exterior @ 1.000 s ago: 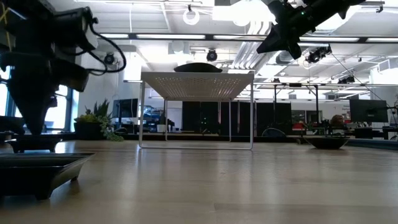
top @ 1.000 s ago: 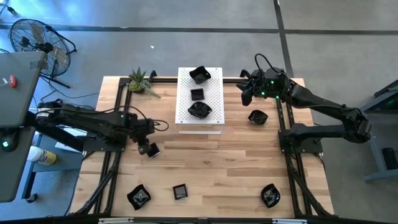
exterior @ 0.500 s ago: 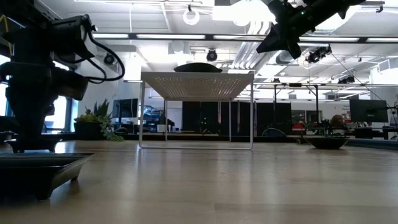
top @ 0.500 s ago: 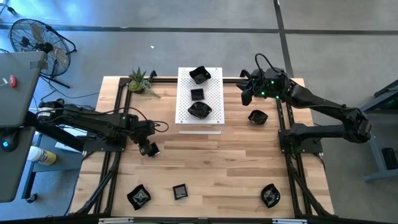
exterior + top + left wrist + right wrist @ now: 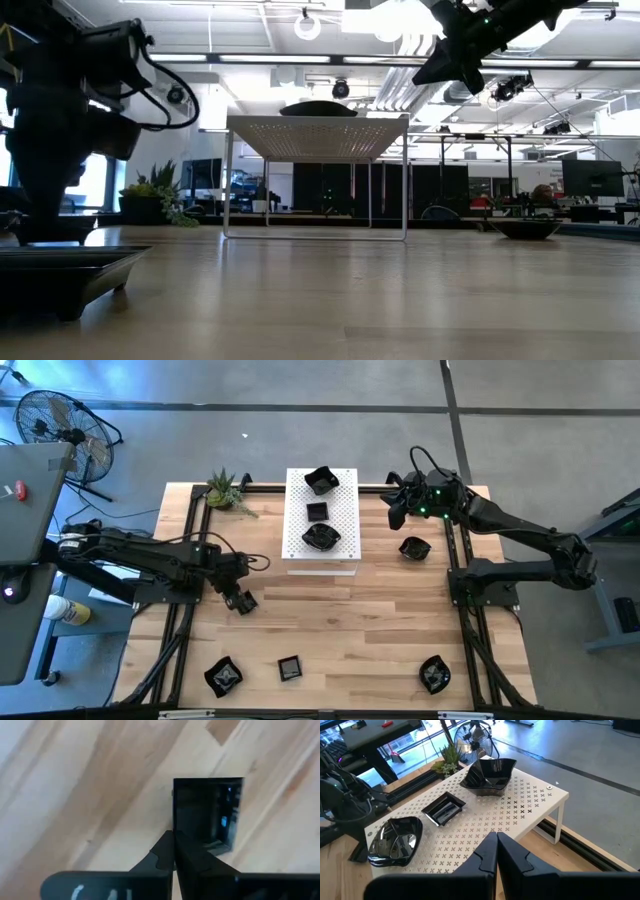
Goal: Pick & Place Mini shaped plates
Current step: Stack the black square plate on top of the black square plate on the shelf
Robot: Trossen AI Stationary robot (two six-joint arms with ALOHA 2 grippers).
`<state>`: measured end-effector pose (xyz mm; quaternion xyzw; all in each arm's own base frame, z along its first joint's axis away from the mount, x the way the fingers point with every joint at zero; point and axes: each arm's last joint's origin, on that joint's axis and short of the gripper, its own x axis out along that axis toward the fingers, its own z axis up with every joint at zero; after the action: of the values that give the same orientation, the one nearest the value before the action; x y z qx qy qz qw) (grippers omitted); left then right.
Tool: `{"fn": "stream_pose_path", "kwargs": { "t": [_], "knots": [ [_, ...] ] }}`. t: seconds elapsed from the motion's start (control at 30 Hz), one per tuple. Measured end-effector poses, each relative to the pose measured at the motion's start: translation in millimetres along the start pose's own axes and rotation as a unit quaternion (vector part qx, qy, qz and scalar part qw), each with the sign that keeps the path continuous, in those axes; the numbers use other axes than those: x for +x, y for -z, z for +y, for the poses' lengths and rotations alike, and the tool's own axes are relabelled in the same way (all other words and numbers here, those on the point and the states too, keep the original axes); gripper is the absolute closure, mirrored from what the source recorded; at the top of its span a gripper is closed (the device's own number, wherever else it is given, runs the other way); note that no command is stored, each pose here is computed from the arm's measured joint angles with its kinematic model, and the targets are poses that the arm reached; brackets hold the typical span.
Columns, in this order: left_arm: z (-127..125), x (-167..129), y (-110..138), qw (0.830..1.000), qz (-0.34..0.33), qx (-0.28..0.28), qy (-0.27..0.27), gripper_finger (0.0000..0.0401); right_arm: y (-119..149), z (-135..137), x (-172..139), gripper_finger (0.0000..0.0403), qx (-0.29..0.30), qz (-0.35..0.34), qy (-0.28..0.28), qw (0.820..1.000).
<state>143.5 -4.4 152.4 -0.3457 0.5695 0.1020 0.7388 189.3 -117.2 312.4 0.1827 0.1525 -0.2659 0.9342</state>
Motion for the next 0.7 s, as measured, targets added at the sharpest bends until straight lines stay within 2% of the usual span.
{"fn": "stream_pose_path", "kwargs": {
  "t": [0.23, 0.43, 0.57, 0.7],
  "knots": [
    [-20, -40, -9, 0.994, -0.063, -0.061, 0.065, 0.0401, 0, 0, 0, 0.04, 0.0, 0.0, 0.0, 1.0],
    [-44, -94, -18, 0.973, -0.146, -0.115, 0.14, 0.0401, 0, 0, 0, 0.04, -0.009, 0.001, 0.0, 1.0],
    [-59, -130, -26, 0.949, -0.219, -0.154, 0.167, 0.0401, 0, 0, 0, 0.04, -0.02, 0.002, -0.005, 1.0],
    [-67, -152, -38, 0.905, -0.318, -0.239, 0.151, 0.0401, 0, 0, 0, 0.04, -0.031, 0.002, -0.007, 0.999]
  ]
}}
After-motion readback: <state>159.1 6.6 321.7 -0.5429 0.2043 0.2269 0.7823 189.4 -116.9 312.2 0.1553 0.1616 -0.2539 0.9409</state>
